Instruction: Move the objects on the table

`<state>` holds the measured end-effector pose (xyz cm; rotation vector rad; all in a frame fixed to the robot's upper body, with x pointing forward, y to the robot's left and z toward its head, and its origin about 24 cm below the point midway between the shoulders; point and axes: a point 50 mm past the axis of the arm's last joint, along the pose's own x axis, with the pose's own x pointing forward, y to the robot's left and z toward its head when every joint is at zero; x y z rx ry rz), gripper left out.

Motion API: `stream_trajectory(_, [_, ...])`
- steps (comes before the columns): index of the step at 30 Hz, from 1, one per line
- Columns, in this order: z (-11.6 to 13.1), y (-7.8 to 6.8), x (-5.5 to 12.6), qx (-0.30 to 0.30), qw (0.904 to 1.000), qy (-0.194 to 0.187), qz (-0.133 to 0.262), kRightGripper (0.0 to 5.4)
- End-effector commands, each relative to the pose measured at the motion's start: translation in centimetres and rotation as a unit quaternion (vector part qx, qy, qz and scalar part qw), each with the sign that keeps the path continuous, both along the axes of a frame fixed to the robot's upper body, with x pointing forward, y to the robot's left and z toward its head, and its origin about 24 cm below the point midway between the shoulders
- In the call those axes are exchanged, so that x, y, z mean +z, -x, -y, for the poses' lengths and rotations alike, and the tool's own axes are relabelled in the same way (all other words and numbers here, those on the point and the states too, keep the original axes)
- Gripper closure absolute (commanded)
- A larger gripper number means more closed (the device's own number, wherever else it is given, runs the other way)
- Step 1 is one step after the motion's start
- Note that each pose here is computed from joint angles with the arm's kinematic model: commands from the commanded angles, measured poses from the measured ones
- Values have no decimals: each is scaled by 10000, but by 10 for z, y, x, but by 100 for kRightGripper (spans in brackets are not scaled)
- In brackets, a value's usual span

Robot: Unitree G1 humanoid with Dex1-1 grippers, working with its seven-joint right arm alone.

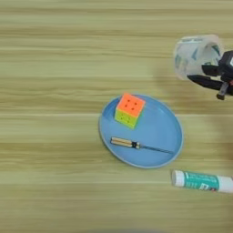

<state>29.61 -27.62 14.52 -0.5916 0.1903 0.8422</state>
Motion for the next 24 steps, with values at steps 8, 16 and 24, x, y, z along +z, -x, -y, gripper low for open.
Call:
stream_trajectory(8, [13,-19,94,395,9832,1453,1034,439])
stream_trajectory(16, [14,-26,85,752,9700,2254,521,439])
stream_trajectory(24, [19,-25,67,900,9580,2714,199,439])
